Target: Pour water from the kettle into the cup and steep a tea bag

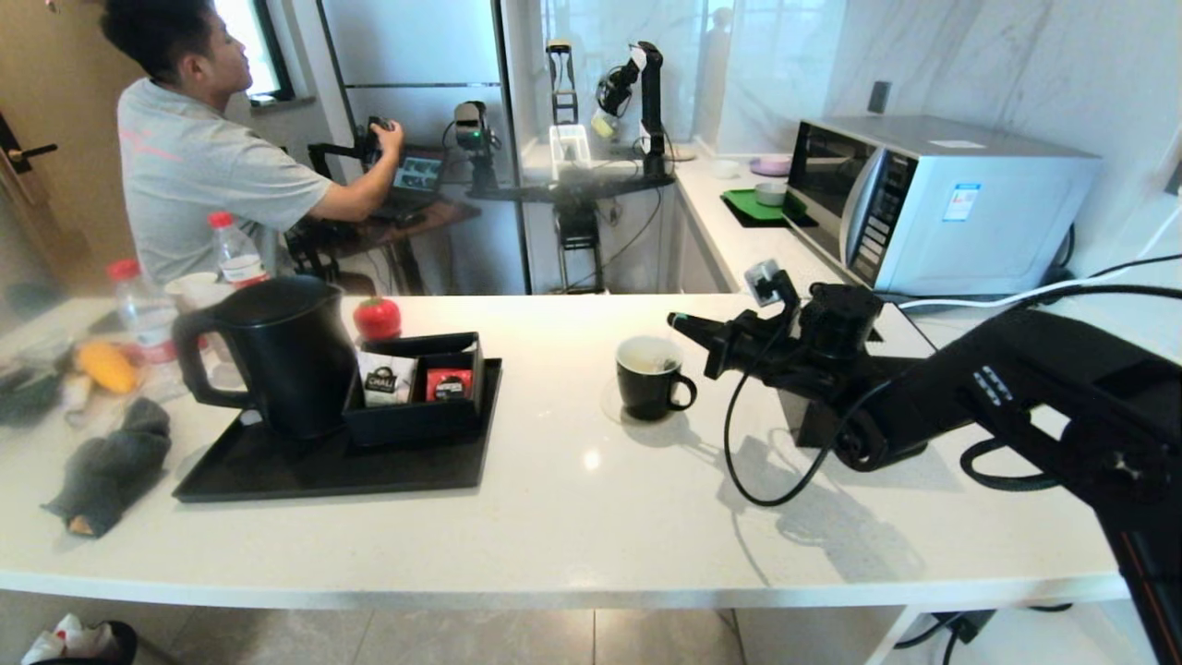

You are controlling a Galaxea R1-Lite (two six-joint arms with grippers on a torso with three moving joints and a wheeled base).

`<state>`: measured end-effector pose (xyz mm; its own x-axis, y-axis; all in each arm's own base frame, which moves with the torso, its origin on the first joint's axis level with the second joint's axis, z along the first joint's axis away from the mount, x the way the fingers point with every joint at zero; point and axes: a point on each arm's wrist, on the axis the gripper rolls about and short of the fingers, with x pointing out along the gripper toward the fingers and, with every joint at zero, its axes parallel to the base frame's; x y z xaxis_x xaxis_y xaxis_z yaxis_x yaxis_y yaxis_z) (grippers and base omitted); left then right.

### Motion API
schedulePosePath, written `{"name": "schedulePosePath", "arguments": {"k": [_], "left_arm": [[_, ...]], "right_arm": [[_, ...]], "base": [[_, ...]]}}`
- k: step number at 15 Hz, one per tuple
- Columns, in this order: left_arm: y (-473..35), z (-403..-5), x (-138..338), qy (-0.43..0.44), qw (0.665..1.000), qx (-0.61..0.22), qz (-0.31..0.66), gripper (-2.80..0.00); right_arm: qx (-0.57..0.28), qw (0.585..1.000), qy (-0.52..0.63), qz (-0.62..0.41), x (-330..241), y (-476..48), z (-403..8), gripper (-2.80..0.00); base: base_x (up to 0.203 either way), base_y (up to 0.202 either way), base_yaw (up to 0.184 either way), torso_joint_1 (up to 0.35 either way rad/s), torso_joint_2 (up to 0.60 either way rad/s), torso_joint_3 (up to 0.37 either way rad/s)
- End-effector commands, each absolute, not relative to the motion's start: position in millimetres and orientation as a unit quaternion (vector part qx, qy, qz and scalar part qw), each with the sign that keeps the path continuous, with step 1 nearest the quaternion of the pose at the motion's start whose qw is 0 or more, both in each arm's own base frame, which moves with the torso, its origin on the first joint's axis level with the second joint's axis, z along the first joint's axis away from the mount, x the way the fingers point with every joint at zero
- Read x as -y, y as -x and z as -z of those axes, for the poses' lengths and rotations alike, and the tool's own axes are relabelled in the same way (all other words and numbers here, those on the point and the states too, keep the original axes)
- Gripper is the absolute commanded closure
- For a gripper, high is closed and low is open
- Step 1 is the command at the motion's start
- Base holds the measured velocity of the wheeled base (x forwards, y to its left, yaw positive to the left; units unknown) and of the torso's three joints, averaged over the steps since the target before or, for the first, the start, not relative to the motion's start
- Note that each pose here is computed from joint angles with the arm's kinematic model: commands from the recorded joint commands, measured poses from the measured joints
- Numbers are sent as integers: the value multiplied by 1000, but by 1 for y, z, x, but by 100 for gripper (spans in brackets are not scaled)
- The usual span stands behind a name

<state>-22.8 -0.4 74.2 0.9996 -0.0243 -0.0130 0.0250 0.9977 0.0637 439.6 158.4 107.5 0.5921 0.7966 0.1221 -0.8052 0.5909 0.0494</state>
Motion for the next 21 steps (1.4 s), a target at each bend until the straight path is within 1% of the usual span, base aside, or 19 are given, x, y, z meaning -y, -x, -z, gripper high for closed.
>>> {"name": "schedulePosePath", "arguments": {"k": [1,12,17,21], "left_arm": [[23,-74,0,-32,999,-6,12,0],[23,-74,0,-32,999,-6,12,0],[23,-74,0,-32,999,-6,12,0],[23,-74,0,-32,999,-6,12,0]], "right_arm": [[45,889,-50,-452,-158,-434,-110,0],[123,881,-39,-454,-159,-437,-200,0],[120,882,-39,-454,-156,-431,-200,0],[103,885,-41,-453,-153,-422,-183,0]], "base": [[0,0,0,0,0,0],[0,0,0,0,0,0],[0,0,0,0,0,0],[0,0,0,0,0,0]]}}
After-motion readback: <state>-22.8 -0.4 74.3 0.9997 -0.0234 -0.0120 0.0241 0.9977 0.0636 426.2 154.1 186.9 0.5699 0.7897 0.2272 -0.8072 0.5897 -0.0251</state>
